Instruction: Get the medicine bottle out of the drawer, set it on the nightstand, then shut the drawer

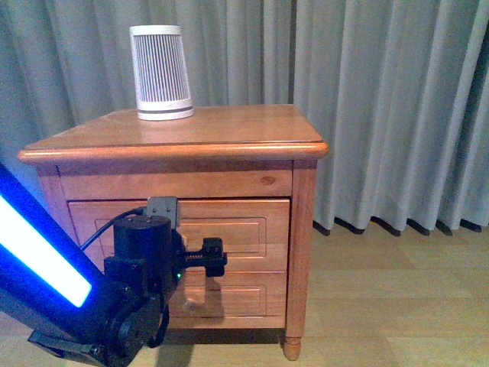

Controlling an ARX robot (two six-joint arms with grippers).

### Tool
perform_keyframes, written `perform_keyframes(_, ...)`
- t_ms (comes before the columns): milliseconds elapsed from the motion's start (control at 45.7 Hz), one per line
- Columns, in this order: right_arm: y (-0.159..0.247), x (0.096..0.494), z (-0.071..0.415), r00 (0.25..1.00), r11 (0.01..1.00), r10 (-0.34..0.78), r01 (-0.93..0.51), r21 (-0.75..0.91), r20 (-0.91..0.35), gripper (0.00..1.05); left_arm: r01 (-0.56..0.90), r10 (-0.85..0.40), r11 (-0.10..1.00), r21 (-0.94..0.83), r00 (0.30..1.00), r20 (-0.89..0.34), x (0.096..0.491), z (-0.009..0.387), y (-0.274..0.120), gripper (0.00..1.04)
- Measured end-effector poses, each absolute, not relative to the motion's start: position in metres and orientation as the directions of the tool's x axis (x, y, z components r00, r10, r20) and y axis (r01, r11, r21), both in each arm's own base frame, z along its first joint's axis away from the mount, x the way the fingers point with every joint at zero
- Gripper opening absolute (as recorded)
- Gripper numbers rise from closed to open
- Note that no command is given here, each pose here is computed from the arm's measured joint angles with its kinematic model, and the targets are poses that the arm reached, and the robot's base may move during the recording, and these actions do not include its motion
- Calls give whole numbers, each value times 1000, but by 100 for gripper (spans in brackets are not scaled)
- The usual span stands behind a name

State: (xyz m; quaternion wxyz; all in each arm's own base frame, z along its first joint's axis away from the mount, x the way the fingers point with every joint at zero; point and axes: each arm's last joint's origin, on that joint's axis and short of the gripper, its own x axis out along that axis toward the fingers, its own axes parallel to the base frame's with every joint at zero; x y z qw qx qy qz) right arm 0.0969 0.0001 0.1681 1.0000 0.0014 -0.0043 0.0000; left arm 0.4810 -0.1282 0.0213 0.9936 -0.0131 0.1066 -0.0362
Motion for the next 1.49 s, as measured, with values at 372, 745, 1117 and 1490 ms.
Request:
perform_keyframes(372, 0, 97, 168, 1000, 1000, 0, 0, 3, 9, 98, 72, -78, 997, -35, 975, -210, 489, 21, -128, 86)
perform_keyframes(745, 0, 97, 168, 1000, 1000, 0, 0, 3, 9, 98, 67, -73, 997, -33, 973, -218, 490, 19, -125, 27)
perform_keyframes(1117, 0, 97, 168, 1000, 1000, 0, 0, 3, 9, 98, 77, -83, 996, -40, 975, -205, 479, 15, -120, 26)
perform_keyframes(1490, 0, 97, 168, 1000, 1000, 0, 0, 3, 9, 98, 48, -63, 996, -76, 974, -219, 422, 15, -118, 26)
